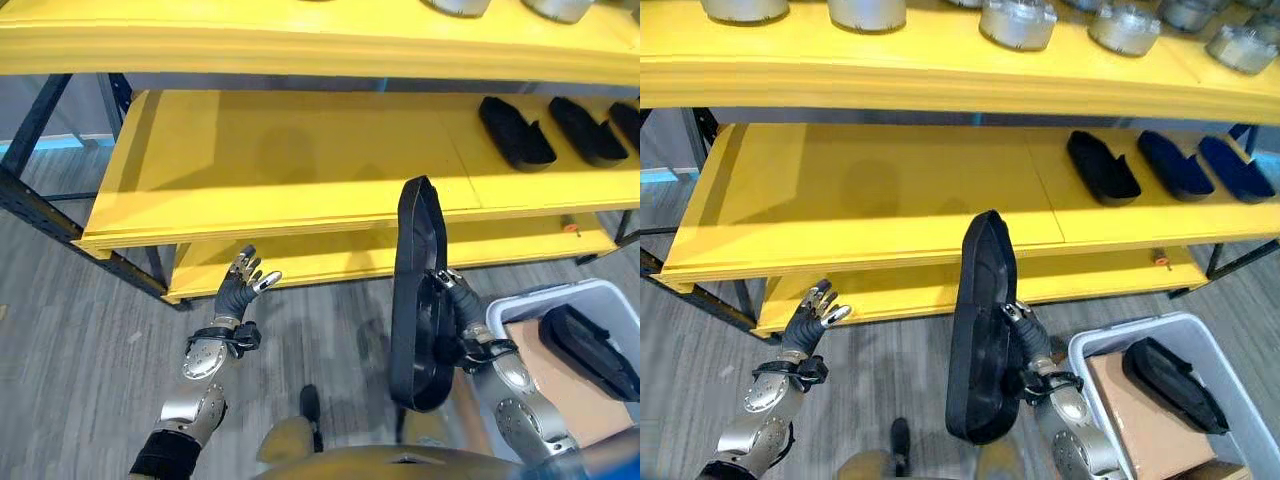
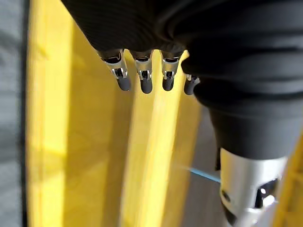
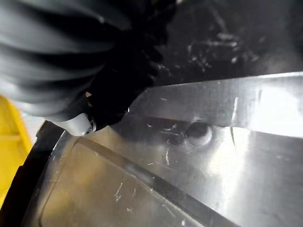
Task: Move parts from the plastic box to the shelf.
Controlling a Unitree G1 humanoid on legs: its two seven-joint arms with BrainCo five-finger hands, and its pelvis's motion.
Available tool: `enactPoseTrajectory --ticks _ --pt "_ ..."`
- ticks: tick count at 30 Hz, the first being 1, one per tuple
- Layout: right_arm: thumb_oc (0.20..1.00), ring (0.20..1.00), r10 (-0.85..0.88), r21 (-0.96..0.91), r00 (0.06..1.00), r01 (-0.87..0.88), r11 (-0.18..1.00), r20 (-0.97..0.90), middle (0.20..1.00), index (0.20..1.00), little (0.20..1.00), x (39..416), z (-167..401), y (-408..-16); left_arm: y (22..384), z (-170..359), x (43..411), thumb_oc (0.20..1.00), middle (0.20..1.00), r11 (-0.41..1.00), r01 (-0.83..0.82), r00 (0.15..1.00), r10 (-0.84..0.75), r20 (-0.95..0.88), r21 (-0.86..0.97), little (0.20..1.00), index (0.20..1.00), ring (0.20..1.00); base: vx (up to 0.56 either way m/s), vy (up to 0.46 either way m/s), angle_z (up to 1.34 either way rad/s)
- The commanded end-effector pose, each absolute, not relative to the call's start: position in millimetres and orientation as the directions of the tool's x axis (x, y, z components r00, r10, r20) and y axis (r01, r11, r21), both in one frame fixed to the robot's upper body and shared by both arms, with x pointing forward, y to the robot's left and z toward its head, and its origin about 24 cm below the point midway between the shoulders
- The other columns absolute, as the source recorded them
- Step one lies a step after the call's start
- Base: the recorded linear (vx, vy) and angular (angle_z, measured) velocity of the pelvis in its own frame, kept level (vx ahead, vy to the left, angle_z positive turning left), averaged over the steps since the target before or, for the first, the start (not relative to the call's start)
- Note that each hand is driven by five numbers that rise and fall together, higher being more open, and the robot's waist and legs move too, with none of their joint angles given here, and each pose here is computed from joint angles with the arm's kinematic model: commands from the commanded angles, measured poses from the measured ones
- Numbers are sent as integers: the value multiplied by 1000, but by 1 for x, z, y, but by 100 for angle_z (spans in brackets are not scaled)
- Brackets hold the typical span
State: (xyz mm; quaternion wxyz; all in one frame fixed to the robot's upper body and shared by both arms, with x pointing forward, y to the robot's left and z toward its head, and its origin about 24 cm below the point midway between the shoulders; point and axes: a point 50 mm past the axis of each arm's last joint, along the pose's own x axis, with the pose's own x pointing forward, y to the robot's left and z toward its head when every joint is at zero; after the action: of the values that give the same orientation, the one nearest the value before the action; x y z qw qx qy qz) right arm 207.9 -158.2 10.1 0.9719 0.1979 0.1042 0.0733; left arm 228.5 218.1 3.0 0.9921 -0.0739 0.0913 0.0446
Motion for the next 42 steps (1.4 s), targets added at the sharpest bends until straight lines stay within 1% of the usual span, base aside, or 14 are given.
enactPoseTrajectory --ticks 1,3,5,9,14,19,23,29,32,33,35,39,42 --pt "200 200 153 429 988 -150 891 28 200 200 200 219 48 -165 216 26 230 1000 1000 992 -44 997 36 -68 -119 1000 1000 1000 250 -527 96" --pt "200 200 152 387 988 -148 910 19 200 200 200 219 47 -172 211 23 228 1000 1000 990 -31 997 21 -75 -140 1000 1000 1000 212 -577 124" --pt "200 200 115 341 993 -121 932 40 200 200 200 223 53 -184 210 21 223 1000 1000 983 -38 996 23 -86 -177 1000 1000 1000 81 -419 39" --pt "200 200 87 296 993 -108 949 84 200 200 200 231 65 -192 205 27 226 1000 1000 981 -20 998 8 -63 -194 1000 1000 1000 -48 -127 -8" --pt "200 200 42 243 969 -103 965 242 200 200 200 260 103 -193 197 35 236 1000 1000 977 -7 1000 2 -25 -215 1000 1000 1000 -58 -61 7" --pt "200 200 68 199 931 -147 969 358 200 200 200 290 139 -175 189 43 242 1000 1000 972 22 1000 -21 7 -235 1000 1000 1000 -27 -34 21" --pt "200 200 84 185 907 -174 967 413 200 200 200 308 165 -165 186 46 243 1000 1000 968 44 999 -42 12 -246 1000 1000 1000 -9 -6 13" --pt "200 200 131 96 861 -203 974 492 200 200 200 335 218 -156 182 52 242 1000 1000 965 92 996 -90 21 -246 1000 1000 1000 -13 -4 11" --pt "200 200 157 8 823 -192 981 545 200 200 200 351 265 -151 181 58 243 1000 1000 963 120 993 -115 34 -242 1000 1000 1000 2 3 5" --pt "200 200 151 -8 814 -177 984 560 200 200 200 354 278 -151 180 59 243 1000 1000 962 124 992 -118 37 -243 1000 1000 1000 2 18 5" --pt "200 200 91 -72 798 -60 996 595 200 200 200 368 319 -162 179 60 242 1000 1000 958 141 990 -136 36 -248 1000 1000 1000 5 24 10" --pt "200 200 -26 -73 802 87 993 596 200 200 200 382 349 -178 178 61 241 1000 1000 955 163 987 -158 40 -246 1000 1000 1000 -2 10 3" --pt "200 200 -91 -71 817 159 985 569 200 200 200 393 361 -184 175 63 243 1000 1000 950 174 985 -167 51 -257 1000 1000 1000 -4 5 1"
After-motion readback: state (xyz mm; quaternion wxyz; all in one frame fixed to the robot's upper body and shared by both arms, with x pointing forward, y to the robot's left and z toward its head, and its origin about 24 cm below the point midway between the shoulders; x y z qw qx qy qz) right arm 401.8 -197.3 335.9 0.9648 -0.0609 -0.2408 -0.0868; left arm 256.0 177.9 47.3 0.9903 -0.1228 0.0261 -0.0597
